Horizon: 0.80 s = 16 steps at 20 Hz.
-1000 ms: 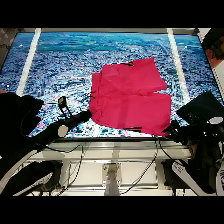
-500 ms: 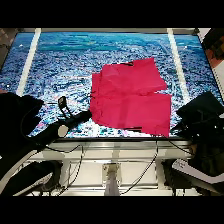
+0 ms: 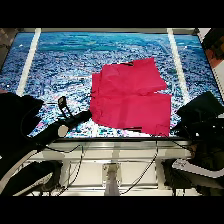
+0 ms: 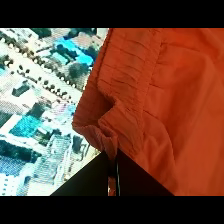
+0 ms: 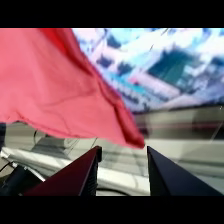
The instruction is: Fold the clothes and pants, and hang the long-sleeved shirts on hangers.
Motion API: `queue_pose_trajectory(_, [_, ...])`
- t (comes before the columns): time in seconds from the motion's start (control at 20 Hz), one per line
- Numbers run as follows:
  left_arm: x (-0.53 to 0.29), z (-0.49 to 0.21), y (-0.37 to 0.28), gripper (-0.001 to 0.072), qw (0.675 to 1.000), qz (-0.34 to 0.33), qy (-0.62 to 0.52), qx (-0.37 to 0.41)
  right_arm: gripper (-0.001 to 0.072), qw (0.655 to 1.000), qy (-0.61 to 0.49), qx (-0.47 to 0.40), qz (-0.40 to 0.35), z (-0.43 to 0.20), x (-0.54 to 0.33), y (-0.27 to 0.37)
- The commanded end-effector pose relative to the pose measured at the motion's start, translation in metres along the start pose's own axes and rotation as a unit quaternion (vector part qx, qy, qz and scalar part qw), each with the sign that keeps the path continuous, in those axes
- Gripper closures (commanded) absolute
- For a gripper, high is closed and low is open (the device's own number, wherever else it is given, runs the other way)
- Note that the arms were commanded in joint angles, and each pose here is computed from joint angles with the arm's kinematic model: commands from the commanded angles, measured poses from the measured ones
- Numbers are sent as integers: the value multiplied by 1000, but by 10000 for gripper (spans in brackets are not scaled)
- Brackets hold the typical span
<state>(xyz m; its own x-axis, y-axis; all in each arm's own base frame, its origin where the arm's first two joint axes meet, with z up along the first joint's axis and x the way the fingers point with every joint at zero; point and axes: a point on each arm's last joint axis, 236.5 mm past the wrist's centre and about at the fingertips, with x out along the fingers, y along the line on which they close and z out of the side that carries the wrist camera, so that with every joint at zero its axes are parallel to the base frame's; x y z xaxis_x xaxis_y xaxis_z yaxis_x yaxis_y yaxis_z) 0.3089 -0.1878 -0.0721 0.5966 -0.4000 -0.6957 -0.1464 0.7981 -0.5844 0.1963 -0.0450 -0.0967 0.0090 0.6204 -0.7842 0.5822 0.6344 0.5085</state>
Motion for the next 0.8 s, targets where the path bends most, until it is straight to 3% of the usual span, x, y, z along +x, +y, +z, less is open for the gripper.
queue_pose_trajectory(0.0, [0, 0, 0, 687, 1000, 0, 0, 1, 365, 1000, -25, -5, -10, 12, 0, -5])
queue_pose_trajectory(0.3, [0, 0, 0, 687, 1000, 0, 0, 1, 364, 1000, -9, 3, 9, 14, 11, 0])
queue_pose_trajectory(0.75, [0, 0, 0, 687, 1000, 0, 0, 0, 367, 996, 31, -73, -34, 7, 42, 25])
